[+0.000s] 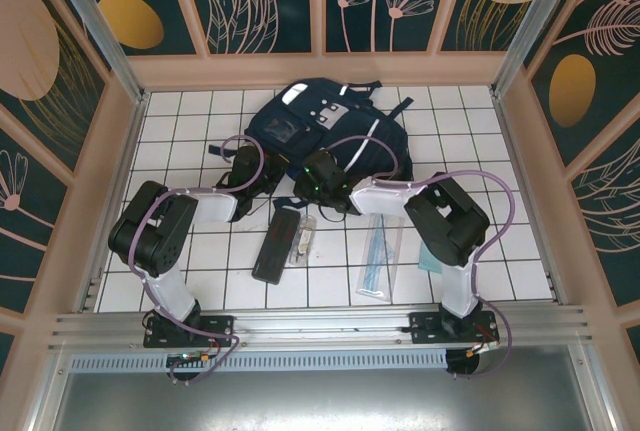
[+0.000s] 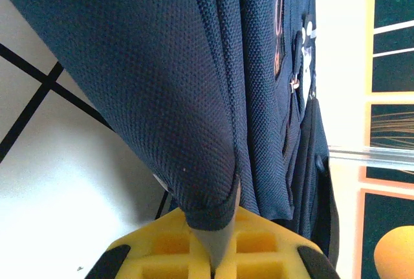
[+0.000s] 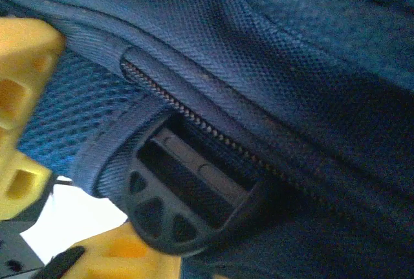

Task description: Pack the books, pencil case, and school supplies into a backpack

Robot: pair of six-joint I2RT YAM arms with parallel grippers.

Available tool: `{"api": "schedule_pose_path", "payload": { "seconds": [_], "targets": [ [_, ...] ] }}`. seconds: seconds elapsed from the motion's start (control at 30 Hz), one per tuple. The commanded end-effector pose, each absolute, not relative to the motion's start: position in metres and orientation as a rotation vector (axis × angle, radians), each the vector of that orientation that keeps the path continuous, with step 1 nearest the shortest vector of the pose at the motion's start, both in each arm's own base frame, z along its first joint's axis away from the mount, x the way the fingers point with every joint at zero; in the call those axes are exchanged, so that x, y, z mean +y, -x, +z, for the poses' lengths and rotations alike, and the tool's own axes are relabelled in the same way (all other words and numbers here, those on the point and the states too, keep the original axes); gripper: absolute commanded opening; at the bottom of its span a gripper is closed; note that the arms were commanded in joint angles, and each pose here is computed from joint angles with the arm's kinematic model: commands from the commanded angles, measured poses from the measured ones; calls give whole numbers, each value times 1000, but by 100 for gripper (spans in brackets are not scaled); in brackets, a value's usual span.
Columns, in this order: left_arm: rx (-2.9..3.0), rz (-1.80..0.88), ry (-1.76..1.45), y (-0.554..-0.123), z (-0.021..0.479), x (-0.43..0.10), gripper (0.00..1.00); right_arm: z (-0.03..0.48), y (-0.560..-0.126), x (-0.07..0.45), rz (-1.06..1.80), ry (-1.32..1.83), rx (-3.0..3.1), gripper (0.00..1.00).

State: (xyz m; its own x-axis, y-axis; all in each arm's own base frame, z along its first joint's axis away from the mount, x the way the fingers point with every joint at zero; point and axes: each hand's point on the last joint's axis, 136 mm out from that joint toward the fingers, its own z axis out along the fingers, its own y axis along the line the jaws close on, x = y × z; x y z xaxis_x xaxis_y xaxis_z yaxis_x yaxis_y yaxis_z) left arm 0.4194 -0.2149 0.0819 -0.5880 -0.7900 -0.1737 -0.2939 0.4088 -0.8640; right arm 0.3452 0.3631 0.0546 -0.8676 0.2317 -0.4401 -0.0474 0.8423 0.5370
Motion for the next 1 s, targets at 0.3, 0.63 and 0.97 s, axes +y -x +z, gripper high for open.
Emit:
{"api": "schedule_pose_path", "payload": {
  "seconds": [0.3, 0.63, 0.97],
  "targets": [
    [1983, -1259, 872, -424, 126, -228, 0, 63, -362, 341, 506, -58, 2412, 0],
    [1961, -1153, 840, -449, 126, -225, 0, 57, -297, 325, 645, 131, 2634, 0],
    [1961, -1180, 810, -451, 131, -231, 0, 42, -273, 279, 583, 104, 2741, 0]
  ]
}}
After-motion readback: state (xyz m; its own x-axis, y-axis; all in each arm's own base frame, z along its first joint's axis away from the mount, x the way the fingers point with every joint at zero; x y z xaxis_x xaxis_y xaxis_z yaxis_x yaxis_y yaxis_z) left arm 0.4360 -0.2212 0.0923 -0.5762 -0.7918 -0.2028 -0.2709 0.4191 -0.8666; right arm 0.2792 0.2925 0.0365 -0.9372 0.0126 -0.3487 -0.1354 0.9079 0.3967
